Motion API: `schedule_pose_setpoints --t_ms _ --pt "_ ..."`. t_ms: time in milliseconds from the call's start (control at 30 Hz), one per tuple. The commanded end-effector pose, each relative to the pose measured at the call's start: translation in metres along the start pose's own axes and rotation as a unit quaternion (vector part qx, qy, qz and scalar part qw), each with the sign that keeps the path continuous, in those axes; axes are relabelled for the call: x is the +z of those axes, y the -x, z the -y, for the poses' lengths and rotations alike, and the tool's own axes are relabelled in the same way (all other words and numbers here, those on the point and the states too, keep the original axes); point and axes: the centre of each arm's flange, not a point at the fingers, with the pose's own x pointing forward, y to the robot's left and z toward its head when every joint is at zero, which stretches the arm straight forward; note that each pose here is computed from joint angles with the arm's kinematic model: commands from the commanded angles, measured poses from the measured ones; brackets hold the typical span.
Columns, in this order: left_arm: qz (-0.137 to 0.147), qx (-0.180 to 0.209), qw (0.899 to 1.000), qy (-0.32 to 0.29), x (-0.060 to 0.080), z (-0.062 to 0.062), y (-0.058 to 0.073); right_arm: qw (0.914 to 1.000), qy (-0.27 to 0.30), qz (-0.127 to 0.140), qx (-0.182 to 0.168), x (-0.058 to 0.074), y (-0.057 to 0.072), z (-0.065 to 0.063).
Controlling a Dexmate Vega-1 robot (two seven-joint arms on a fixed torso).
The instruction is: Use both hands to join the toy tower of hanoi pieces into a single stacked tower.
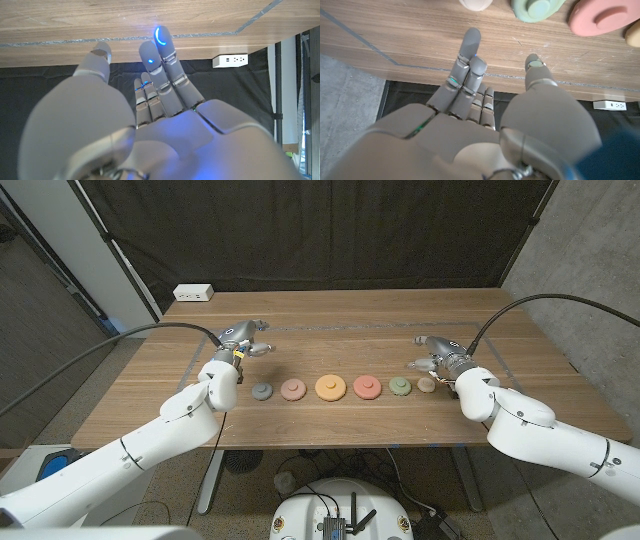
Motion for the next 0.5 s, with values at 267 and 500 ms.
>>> schedule_pose_setpoints --t_ms 267,500 --pt "0.0 0.006 1.0 0.013 -0.002 0.001 0.001 0.9994 0.02 0.021 0.02 0.006 0.021 -0.012" --pt "0.001 0.007 1.0 0.02 -0.002 0.003 0.001 0.9992 0.023 0.024 0.023 0.007 0.026 -0.016"
